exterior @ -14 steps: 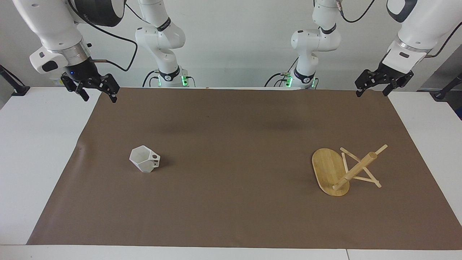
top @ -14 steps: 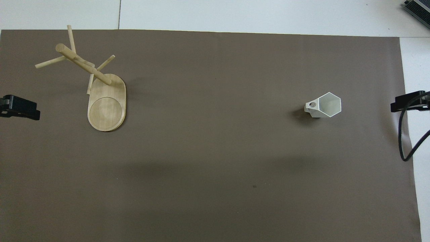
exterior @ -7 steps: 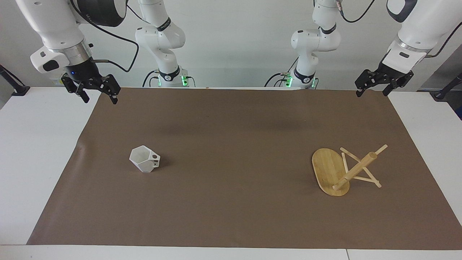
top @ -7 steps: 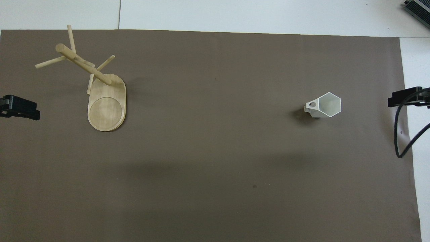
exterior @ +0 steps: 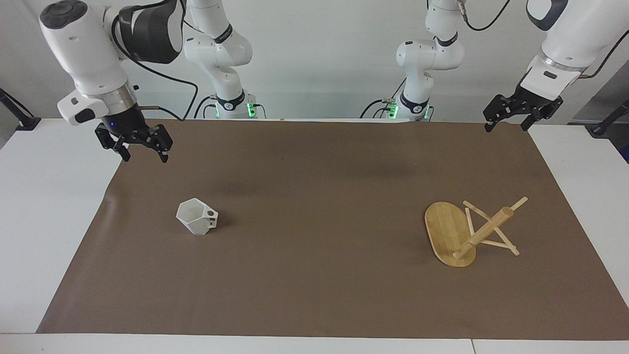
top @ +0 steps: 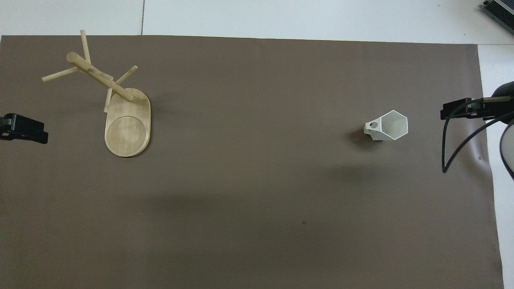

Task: Hang cup on rack
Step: 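Reach the right gripper to the white cup's handle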

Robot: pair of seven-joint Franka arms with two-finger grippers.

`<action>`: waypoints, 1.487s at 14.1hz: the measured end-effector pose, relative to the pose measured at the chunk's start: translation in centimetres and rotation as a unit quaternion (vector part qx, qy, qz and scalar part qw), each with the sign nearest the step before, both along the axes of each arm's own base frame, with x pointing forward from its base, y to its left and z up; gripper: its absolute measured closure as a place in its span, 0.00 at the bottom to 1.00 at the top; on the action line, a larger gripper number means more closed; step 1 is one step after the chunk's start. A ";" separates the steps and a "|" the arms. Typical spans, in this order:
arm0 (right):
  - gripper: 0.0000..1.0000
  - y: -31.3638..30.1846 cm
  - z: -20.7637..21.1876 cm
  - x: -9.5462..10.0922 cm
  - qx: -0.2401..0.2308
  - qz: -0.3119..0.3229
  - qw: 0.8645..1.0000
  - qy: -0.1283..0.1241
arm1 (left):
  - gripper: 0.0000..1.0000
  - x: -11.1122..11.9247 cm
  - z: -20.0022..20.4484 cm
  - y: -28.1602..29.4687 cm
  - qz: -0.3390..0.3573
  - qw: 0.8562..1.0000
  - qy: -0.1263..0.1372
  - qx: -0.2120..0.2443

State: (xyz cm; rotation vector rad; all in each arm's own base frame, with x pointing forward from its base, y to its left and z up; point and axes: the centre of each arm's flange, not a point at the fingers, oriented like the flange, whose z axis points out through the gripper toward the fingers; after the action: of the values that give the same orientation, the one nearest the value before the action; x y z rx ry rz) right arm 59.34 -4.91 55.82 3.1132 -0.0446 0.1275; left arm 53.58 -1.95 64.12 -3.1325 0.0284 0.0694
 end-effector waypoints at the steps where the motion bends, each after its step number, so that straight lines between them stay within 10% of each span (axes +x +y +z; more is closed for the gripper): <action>1: 0.00 0.0 -1.6 0.8 -0.001 0.000 1.000 0.003 | 0.00 0.0 0.0 0.0 0.000 1.000 0.000 0.000; 9: 0.00 0.0 -15.1 2.7 -0.007 0.012 1.000 -0.003 | 0.00 0.0 0.0 -0.1 -0.001 1.000 0.000 0.000; 21: 0.06 0.0 -19.9 2.7 -0.010 0.034 0.999 0.006 | 0.00 0.0 0.0 -0.2 -0.002 1.000 0.000 0.000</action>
State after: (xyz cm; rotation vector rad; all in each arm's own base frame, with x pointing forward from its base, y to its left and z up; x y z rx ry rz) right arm 62.08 -4.96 35.96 3.0965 0.0611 0.1089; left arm 53.57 -2.11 64.10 -3.1323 0.0345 0.0700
